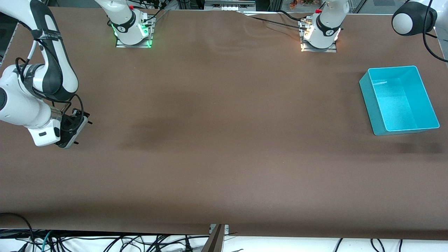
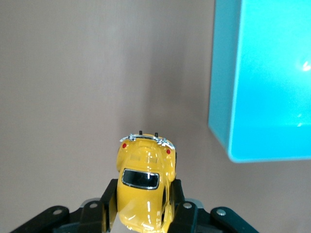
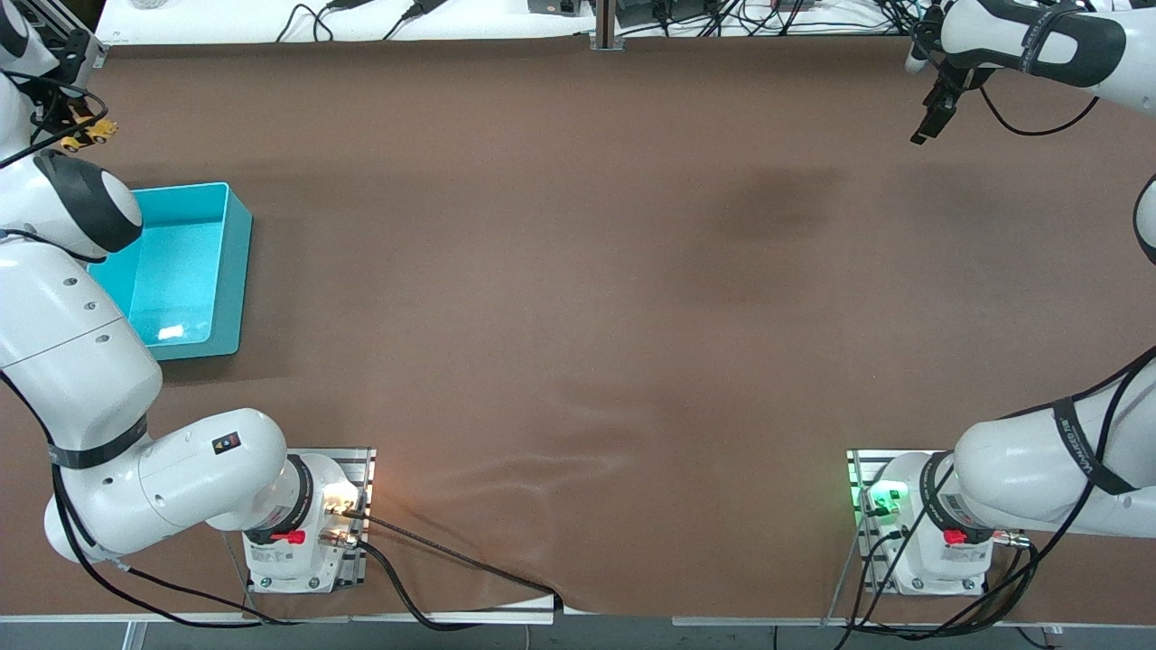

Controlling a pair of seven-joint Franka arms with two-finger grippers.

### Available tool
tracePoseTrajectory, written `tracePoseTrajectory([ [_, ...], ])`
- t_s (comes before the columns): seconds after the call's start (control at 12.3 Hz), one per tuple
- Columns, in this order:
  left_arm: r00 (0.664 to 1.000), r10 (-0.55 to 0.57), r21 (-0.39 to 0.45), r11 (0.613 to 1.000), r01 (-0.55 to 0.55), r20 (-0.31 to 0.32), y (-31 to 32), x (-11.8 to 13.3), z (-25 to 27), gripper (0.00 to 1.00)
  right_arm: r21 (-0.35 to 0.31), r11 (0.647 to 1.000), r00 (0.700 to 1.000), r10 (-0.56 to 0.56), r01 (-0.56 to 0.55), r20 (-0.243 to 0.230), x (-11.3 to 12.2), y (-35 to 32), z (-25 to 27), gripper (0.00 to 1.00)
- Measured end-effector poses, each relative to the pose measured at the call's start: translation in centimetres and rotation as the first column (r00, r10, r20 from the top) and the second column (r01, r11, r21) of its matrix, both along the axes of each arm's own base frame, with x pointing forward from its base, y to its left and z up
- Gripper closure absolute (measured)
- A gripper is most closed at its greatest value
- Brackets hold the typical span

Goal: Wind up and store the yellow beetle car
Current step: 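Close the left gripper on the car and lift it, then carry the car over the bin while the right gripper retracts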

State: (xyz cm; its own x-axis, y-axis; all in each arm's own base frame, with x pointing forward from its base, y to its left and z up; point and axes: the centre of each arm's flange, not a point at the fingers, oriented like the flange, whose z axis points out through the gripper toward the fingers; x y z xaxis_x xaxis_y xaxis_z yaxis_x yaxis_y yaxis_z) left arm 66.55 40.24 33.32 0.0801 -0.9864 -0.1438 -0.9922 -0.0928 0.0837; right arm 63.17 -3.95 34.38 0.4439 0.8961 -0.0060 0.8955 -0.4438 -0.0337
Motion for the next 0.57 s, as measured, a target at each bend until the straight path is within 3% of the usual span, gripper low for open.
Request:
tracePoseTrajectory([
  [0.33,0.999,-0.031,-0.023,0.999,0.030,-0.037,-5.4,1.7,2.0,0.54,0.000,1.000,1.000,0.000,0.000,0.000,0.0,0.0,0.0,0.00],
  [0.57,0.998,-0.002,-0.013,1.000,0.002,-0.059,-8.4,-0.3,1.0,0.54,0.000,1.000,1.000,-0.001,0.001,0.000,0.0,0.0,0.0,0.00],
])
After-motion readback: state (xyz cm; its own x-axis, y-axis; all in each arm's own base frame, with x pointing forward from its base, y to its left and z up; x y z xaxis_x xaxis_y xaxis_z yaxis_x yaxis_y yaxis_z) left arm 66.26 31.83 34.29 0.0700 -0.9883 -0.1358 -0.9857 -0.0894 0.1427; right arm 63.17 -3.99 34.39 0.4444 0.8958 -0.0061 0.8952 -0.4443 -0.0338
